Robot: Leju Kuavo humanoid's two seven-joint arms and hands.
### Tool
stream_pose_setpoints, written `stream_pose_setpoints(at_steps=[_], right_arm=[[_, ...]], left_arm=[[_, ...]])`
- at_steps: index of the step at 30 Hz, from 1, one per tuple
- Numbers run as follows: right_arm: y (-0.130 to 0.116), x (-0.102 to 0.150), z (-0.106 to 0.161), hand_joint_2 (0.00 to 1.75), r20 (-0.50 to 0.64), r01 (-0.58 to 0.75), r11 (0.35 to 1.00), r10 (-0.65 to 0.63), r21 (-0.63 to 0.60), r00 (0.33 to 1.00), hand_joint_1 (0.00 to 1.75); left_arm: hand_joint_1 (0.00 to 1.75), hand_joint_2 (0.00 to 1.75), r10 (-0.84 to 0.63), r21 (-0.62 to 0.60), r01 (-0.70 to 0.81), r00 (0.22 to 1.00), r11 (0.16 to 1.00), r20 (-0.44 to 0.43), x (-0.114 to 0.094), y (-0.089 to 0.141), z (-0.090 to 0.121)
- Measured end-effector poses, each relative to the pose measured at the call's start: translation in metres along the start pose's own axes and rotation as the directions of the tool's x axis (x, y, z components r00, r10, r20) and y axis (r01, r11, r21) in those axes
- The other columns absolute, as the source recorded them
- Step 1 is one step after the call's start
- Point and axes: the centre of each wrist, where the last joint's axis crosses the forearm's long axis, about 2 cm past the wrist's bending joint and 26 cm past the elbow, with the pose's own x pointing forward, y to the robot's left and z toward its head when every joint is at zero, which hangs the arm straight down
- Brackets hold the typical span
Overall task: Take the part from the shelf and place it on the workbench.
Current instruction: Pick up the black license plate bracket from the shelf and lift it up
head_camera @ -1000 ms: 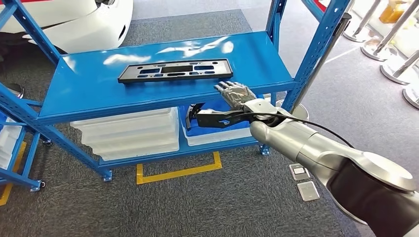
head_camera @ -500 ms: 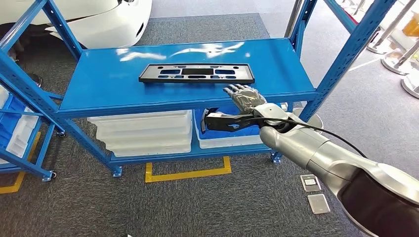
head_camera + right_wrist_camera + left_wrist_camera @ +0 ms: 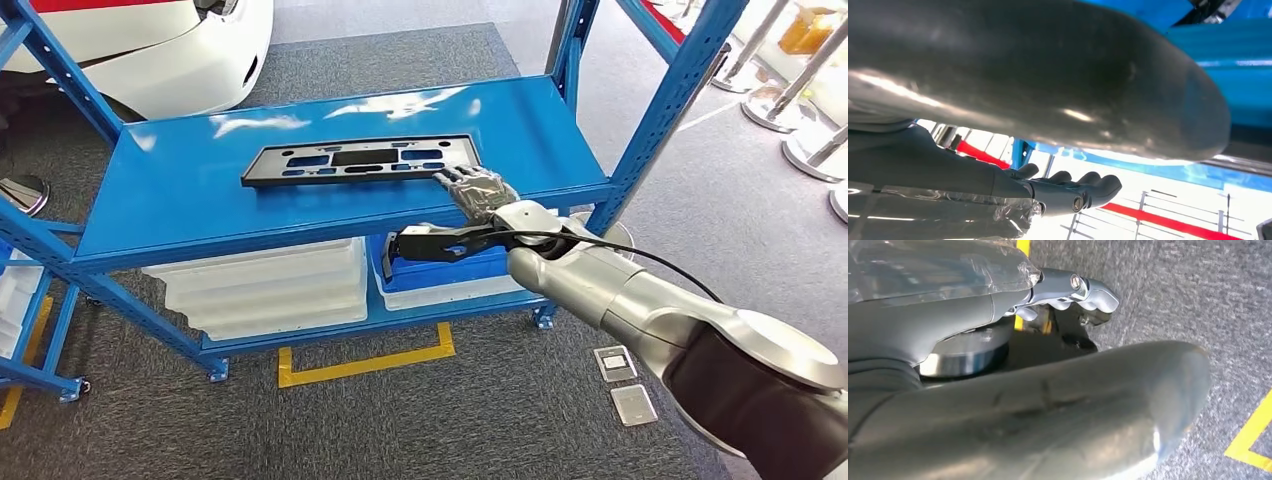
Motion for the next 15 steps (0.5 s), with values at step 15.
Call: stream_pose_setpoints(at_steps=[15], right_arm=[[-0.0001, 0.0016, -0.0002, 0.00, 0.003, -0.016, 1.000, 0.016, 0.004, 1.000, 0.00]], left_arm=[[0.00, 0.00, 0.002, -0.002, -0.002, 1.000, 1.000, -0.004, -0.0017, -0.0009, 0.0009]])
